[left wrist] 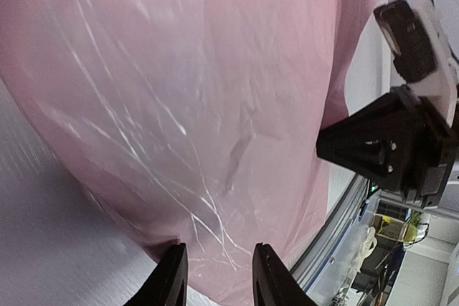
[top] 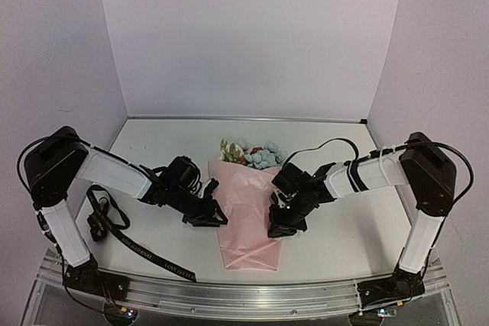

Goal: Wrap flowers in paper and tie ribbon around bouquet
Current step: Press the fold line on the folded bouquet.

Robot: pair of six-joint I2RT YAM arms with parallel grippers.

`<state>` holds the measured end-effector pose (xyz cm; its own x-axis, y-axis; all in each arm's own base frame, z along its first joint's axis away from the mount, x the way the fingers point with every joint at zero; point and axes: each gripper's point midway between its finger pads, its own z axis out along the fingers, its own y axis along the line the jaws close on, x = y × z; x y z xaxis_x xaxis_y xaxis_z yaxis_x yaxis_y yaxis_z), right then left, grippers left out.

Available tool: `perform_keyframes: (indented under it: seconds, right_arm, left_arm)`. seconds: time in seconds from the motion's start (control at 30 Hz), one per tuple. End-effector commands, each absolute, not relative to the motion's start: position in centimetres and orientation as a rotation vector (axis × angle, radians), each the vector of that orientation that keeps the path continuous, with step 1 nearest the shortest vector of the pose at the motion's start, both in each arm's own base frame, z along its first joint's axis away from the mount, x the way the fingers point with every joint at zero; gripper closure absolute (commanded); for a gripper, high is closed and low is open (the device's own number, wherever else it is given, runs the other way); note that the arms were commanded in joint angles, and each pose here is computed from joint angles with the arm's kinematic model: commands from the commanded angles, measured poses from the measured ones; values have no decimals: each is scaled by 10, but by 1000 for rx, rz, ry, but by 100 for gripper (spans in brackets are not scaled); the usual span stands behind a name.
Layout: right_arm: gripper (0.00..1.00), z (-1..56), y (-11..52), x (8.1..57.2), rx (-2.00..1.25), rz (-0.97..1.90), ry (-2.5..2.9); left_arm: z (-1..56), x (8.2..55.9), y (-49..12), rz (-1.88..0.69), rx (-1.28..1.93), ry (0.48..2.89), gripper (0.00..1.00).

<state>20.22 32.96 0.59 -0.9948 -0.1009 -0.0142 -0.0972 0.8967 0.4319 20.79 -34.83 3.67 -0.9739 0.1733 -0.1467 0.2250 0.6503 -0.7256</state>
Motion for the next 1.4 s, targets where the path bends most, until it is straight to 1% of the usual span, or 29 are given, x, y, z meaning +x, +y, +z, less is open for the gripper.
perform_keyframes:
  seconds: [0.0, 0.23, 0.53, 0.9, 1.13, 1.37]
  right_arm:
    - [92, -12, 317, 192, 152, -604, -3042]
    - [92, -13, 316, 190, 154, -602, -3037]
    - [92, -14, 317, 190, 155, -611, -3028]
    - [92, -16, 317, 189, 155, -614, -3023]
    - [92, -13, 320, 190, 152, -630, -3018]
    - [92, -9, 322, 192, 148, -639, -3020]
  left_arm:
    - [45, 239, -356, -1310, 299, 2726, 67]
    - [40, 277, -346, -1312, 143, 2708, 67]
    - [45, 332, -340, -1319, 40, 2659, 67]
    - [21, 399, -305, -1310, -127, 2677, 68]
    - [24, 431, -292, -1317, -138, 2648, 67]
    - [42, 464, -291, -1329, -84, 2602, 67]
